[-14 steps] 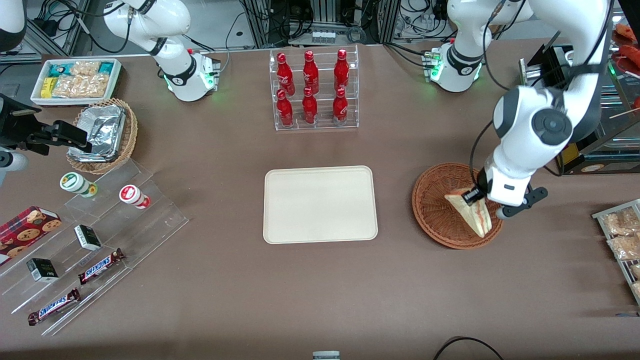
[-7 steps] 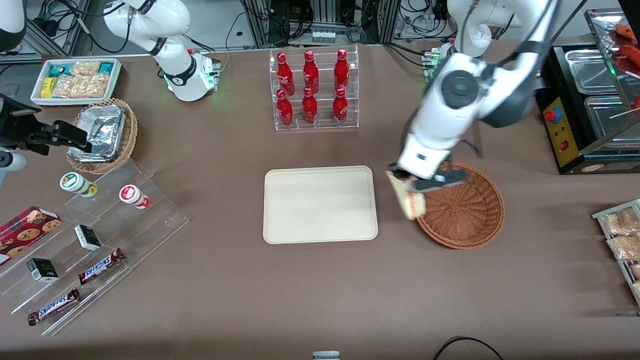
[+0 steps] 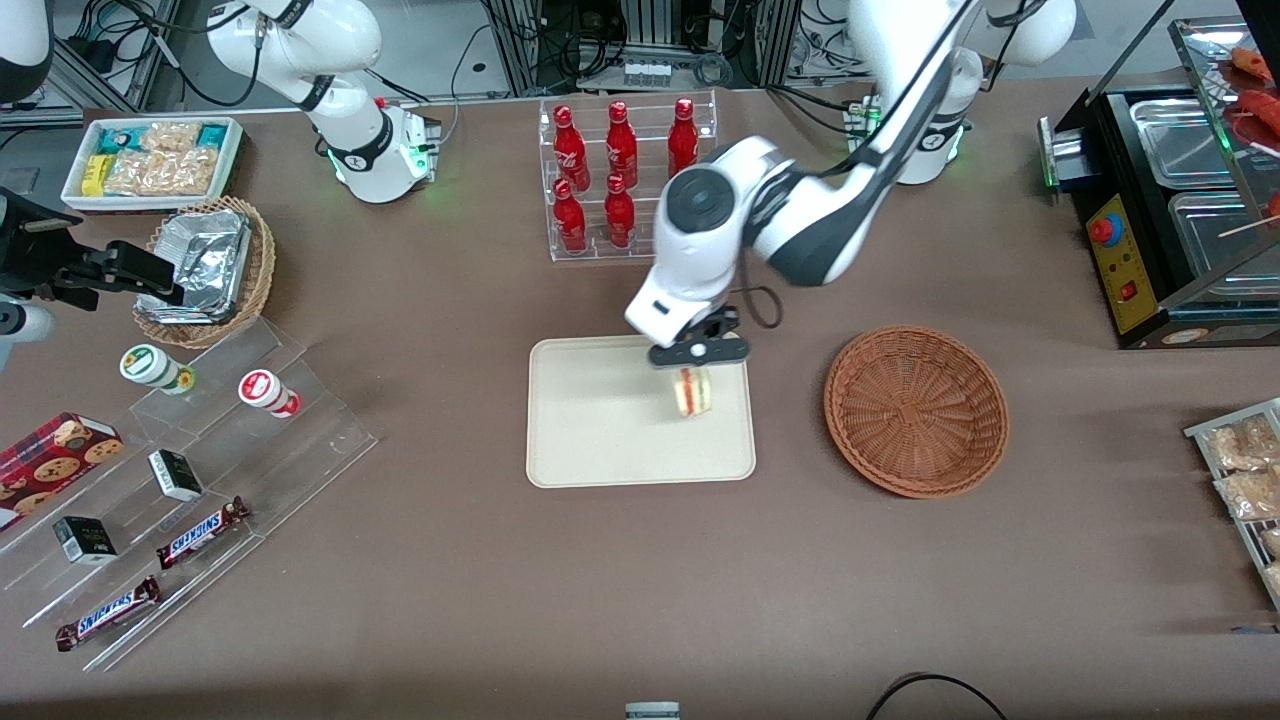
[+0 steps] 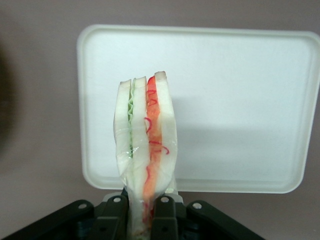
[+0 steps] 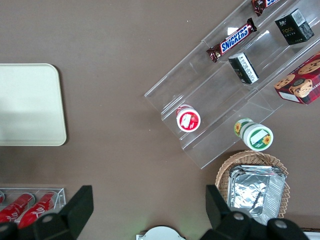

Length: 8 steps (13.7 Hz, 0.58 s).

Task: Place sandwich from basket to tray
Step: 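Carry the sandwich with the left gripper over the cream tray, then lower the sandwich onto the tray and open the left gripper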

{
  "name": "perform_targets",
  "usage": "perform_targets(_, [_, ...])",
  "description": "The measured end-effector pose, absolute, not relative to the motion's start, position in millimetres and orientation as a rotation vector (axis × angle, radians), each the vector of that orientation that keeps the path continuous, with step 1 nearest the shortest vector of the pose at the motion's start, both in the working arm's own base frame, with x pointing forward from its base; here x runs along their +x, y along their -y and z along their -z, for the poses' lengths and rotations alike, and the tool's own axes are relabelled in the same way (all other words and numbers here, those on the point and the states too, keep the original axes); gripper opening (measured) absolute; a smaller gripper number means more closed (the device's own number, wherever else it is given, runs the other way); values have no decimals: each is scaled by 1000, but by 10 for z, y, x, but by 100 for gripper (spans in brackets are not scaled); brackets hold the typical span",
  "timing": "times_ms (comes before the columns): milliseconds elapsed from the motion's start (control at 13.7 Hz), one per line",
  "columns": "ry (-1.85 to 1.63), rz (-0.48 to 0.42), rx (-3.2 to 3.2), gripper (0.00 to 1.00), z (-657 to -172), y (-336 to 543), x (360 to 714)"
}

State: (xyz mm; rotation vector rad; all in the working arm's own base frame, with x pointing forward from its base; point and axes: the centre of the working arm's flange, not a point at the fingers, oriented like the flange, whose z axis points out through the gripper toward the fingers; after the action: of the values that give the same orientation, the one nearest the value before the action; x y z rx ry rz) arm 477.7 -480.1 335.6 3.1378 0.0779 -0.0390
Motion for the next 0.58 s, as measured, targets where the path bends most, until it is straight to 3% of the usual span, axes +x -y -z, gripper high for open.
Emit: perform_targets(583, [52,-28,3138,17,-2572,5337,4785])
